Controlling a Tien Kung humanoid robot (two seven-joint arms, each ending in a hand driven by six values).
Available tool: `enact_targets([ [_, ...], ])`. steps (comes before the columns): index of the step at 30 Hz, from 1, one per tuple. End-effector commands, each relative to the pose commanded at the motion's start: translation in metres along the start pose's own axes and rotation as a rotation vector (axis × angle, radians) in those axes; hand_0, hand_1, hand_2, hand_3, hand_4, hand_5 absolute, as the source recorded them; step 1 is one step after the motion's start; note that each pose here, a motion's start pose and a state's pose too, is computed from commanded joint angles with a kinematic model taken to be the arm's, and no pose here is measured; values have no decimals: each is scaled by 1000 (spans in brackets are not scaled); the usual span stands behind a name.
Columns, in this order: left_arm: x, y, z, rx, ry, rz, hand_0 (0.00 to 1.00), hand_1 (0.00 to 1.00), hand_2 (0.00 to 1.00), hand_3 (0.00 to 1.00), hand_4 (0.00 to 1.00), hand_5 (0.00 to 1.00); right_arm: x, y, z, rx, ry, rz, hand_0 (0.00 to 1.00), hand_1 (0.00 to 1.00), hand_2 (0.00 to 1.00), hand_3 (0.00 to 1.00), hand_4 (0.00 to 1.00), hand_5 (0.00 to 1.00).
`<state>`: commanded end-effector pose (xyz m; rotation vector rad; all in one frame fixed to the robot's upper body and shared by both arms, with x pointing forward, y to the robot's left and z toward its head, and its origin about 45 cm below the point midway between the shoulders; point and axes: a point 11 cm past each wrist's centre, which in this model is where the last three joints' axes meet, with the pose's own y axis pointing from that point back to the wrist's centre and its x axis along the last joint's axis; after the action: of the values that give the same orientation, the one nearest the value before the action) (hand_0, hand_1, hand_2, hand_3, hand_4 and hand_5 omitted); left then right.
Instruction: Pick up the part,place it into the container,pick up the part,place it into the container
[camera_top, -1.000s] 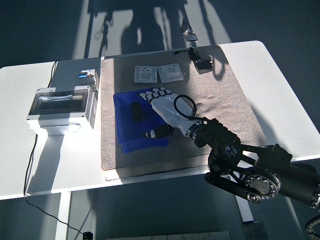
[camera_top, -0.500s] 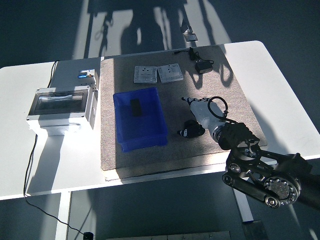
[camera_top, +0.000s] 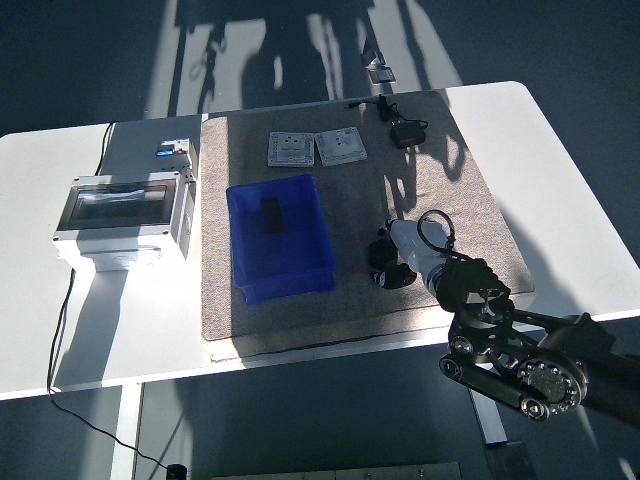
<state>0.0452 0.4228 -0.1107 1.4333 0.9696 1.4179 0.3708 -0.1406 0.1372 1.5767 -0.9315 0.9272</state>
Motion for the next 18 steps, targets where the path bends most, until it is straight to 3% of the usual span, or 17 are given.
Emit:
enact_targets([
  [4, 0, 0, 0, 0, -1, 0, 686, 705, 715, 636, 923, 998, 2, 0, 0, 14, 4, 34, 741, 370, 563, 673, 448, 192],
  [5, 0, 0, 0, 0, -1, 0, 686, 705, 715, 634, 921, 998, 4, 0, -1, 19, 2, 51, 661, 300, 522, 656, 310, 96],
  [10, 0, 0, 0, 0, -4, 0, 686, 705, 715, 634, 921, 998, 19, -1, -2, 54, -24, 161, 661, 300, 522, 656, 310, 96],
  [12, 0, 0, 0, 0, -4, 0, 686, 705, 715, 637, 920, 998, 26, -1, -3, 73, -41, 201, 615, 281, 498, 655, 262, 61],
  [16, 1, 0, 0, 0, -3, 2, 686, 705, 715, 637, 920, 998, 47, 1, -16, 155, -118, 297, 615, 281, 498, 655, 262, 61],
  [18, 2, 0, -1, 1, -3, 5, 687, 706, 715, 635, 918, 998, 61, 6, -37, 247, -180, 346, 624, 286, 491, 653, 222, 25],
])
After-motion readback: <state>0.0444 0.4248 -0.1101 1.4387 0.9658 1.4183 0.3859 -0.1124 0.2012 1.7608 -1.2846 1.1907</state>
